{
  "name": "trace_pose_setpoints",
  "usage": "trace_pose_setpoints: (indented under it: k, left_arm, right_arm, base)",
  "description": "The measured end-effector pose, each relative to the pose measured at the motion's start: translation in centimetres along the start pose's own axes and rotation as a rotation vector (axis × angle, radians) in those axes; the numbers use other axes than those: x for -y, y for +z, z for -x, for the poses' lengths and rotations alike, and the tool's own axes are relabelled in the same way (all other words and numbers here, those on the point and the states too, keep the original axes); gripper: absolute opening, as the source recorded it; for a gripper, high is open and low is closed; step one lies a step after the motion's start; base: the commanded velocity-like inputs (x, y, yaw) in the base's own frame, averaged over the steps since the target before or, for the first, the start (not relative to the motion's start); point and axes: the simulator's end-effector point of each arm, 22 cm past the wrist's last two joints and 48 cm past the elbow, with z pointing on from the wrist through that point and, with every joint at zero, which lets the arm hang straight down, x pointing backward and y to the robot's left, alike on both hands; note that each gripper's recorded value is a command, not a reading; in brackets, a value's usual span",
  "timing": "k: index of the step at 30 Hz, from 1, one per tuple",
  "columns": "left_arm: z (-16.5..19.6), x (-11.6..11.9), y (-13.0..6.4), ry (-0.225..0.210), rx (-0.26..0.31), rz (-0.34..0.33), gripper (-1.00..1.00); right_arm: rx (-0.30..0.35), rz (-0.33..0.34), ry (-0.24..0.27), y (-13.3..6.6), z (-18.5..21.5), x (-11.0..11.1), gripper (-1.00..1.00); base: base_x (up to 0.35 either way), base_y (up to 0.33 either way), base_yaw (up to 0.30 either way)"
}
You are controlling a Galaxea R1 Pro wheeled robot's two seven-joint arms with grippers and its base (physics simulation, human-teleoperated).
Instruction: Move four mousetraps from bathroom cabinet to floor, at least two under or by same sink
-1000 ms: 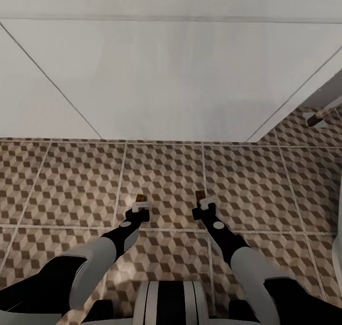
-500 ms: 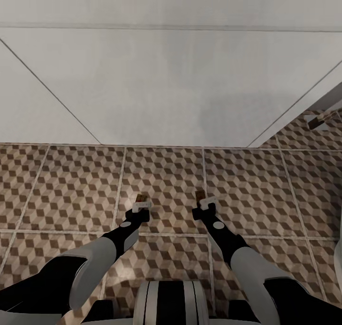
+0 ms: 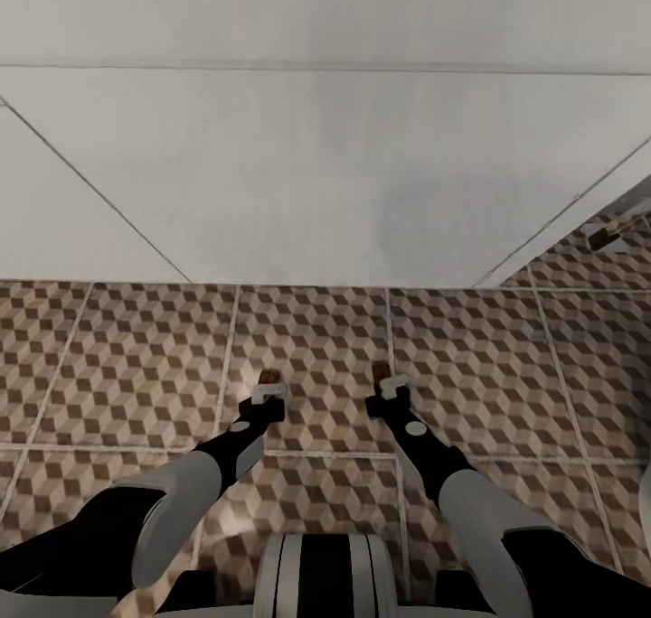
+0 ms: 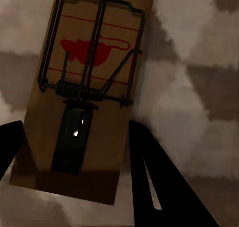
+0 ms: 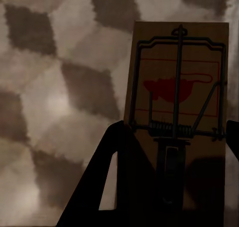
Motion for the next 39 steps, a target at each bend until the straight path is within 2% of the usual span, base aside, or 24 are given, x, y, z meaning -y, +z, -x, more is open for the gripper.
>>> trace_pose_setpoints:
  k: [39]
  left_arm:
    - [-0.14,0.47,-0.03,-0.001,-0.003,-0.006,-1.00]
  right_arm:
    - [0.000,0.000,0.000,0.02,-0.01,-0.02,-1.00]
  base:
    - [0.012,0.000,0.000]
